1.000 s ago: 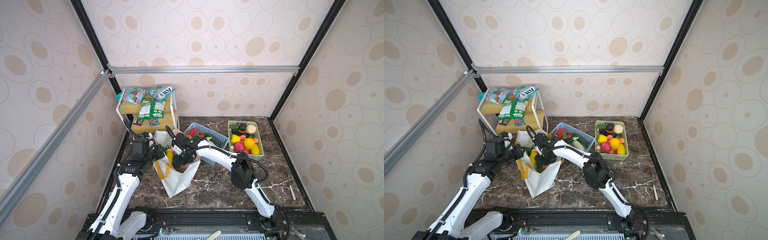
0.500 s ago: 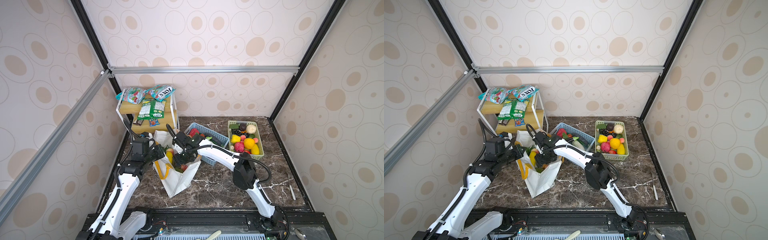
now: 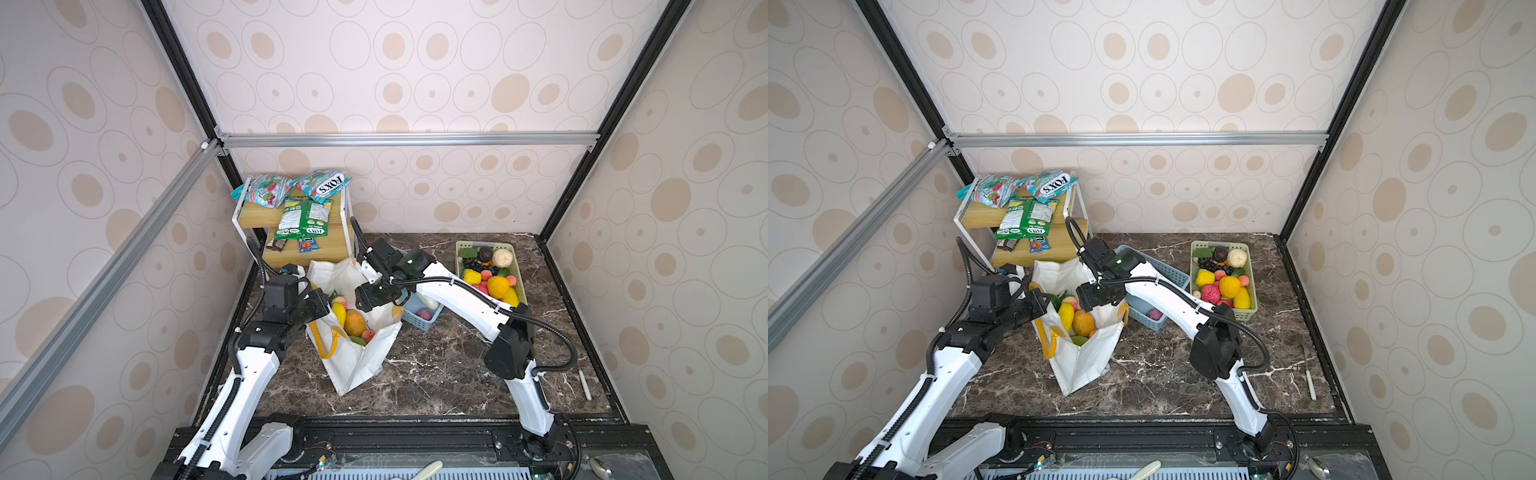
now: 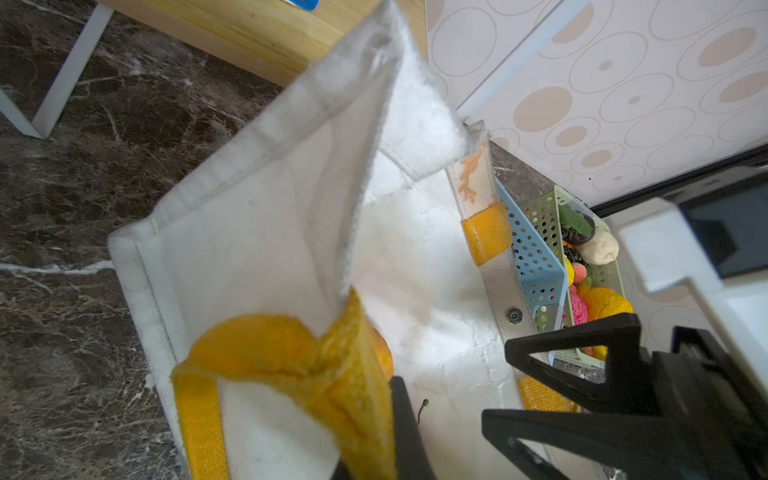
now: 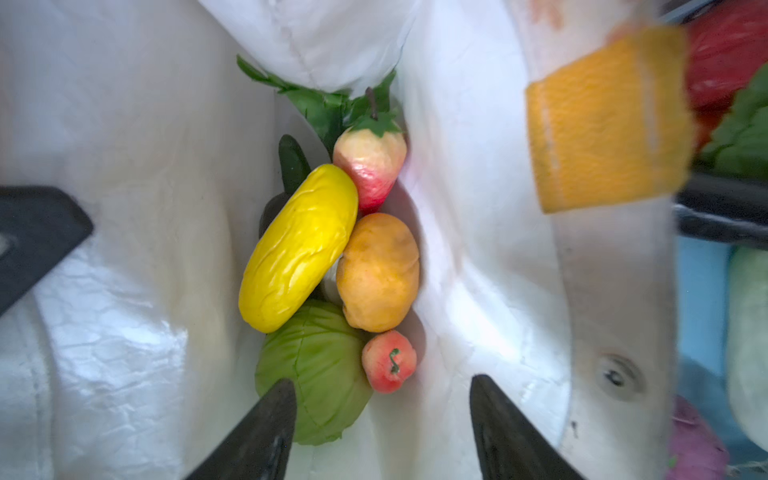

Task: Place the food into the grocery bag and tie it
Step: 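Raise the right gripper out of the bag toward the baskets, then move the open right gripper past the blue basket toward the green fruit basket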

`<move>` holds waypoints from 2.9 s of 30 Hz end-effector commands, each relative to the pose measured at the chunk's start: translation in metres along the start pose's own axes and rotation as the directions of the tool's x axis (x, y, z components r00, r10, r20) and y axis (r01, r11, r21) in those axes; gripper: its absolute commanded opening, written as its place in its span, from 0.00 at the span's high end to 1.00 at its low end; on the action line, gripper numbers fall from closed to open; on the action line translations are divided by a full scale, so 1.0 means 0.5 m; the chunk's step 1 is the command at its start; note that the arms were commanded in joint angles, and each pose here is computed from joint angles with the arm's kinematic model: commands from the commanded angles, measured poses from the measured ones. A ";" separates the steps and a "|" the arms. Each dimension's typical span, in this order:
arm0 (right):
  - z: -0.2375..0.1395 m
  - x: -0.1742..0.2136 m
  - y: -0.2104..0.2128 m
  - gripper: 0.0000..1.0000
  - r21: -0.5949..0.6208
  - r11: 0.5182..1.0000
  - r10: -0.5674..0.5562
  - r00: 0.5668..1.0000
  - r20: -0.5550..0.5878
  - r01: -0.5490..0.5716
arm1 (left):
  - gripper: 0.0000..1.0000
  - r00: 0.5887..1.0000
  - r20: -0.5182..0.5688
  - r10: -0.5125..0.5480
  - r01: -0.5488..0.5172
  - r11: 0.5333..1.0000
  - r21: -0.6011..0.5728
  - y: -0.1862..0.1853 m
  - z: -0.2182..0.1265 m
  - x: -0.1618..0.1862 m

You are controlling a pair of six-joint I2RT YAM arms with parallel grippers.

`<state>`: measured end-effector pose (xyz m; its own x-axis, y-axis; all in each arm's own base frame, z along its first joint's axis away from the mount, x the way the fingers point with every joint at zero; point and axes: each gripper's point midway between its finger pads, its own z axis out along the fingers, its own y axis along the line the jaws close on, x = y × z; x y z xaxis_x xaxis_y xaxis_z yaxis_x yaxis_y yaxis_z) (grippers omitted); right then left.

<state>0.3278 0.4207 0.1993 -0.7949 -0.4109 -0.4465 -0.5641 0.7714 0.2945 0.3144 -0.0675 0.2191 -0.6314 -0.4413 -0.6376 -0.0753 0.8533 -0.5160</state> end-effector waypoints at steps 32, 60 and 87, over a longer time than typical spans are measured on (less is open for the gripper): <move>-0.035 0.022 -0.175 0.51 -0.011 0.987 0.159 0.987 -0.016 -0.159 | 1.00 0.998 0.067 0.014 -0.017 0.999 0.039 -0.023 -0.014 -0.038; -0.150 -0.013 -0.062 1.00 -0.279 0.947 0.182 0.982 0.052 -0.161 | 1.00 0.996 0.086 -0.034 0.039 0.997 -0.064 0.019 -0.009 -0.041; -0.188 -0.007 -0.153 0.52 -0.151 0.964 0.241 0.962 0.130 -0.221 | 1.00 0.997 0.050 -0.052 0.057 0.992 -0.110 0.056 0.012 0.001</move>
<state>0.3481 0.3383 0.2245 -0.8993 -0.1840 -0.3968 -0.3892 0.7504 0.5342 0.3150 -0.0508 0.1945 -0.6183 -0.4799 -0.6224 -0.1844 0.8584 -0.4787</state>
